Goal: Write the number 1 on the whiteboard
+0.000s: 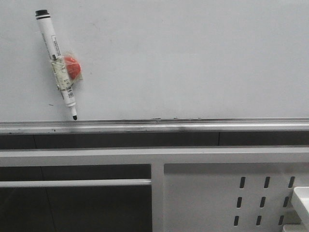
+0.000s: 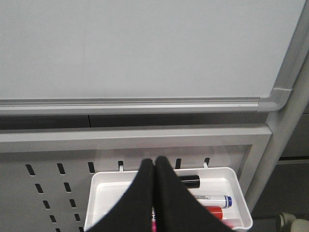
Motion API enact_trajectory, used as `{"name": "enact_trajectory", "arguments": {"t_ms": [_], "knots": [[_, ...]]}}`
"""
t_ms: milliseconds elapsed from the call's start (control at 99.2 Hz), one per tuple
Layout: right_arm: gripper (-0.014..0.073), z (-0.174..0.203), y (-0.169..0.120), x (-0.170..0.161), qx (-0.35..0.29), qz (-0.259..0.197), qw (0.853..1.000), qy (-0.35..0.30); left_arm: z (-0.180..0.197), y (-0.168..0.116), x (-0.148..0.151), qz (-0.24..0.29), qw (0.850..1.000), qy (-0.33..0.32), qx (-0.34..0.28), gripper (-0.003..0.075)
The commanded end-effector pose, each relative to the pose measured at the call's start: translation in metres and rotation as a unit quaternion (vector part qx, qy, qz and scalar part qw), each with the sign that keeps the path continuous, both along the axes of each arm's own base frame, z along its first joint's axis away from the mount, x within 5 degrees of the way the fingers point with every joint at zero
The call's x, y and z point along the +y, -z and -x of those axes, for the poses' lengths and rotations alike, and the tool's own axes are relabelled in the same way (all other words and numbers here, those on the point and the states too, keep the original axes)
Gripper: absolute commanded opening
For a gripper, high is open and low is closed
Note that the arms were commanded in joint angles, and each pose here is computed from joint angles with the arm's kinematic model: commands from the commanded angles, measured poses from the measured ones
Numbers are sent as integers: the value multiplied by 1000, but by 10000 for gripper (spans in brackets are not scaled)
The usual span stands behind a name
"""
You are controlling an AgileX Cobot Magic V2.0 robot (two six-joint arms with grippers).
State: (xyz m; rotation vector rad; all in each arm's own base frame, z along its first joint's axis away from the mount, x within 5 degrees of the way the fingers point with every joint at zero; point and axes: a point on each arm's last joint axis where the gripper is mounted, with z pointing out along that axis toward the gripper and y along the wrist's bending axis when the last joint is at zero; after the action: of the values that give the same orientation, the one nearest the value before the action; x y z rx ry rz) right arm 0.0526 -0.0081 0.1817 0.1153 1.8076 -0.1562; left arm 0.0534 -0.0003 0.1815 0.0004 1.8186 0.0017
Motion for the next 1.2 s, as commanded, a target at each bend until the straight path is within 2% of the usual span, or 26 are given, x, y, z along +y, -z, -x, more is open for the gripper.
{"name": "enact_trajectory", "arguments": {"t_ms": [0, 282, 383, 484, 574, 695, 786, 847, 957, 1098, 1189], "knots": [[-69, 0, 2, 0, -11, 6, 1000, 1, -1, 4, 0, 2, 1000, -3, -26, -20], [-69, 0, 2, 0, -11, 6, 1000, 1, -1, 4, 0, 7, 999, -3, -31, -20], [-69, 0, 2, 0, -11, 6, 1000, 1, -2, -3, -1, 42, 997, -3, -67, -20], [-69, 0, 2, 0, -12, 6, 1000, 1, -3, -14, 0, 105, 986, -11, -128, -20], [-69, 0, -1, -1, -29, 9, 1000, 2, -2, -18, 0, 115, 982, -15, -148, -20], [-69, -1, -10, -2, -75, 30, 997, 7, -3, -17, 0, 115, 983, -14, -145, -20], [-69, -1, -23, -3, -153, -7, 988, 16, -2, -18, 1, 114, 982, -15, -150, -20], [-69, 0, -32, -4, -208, -39, 977, 26, -2, -19, 1, 114, 982, -15, -153, -20], [-69, 4, -43, -7, -272, -32, 961, 39, -2, -19, 1, 110, 982, -16, -156, -20], [-69, 6, -49, -8, -307, -27, 950, 45, -2, -20, 1, 110, 981, -16, -157, -20], [-69, 6, -53, -7, -292, -34, 955, 39, -1, -25, 0, 111, 982, -13, -152, -20]]}}
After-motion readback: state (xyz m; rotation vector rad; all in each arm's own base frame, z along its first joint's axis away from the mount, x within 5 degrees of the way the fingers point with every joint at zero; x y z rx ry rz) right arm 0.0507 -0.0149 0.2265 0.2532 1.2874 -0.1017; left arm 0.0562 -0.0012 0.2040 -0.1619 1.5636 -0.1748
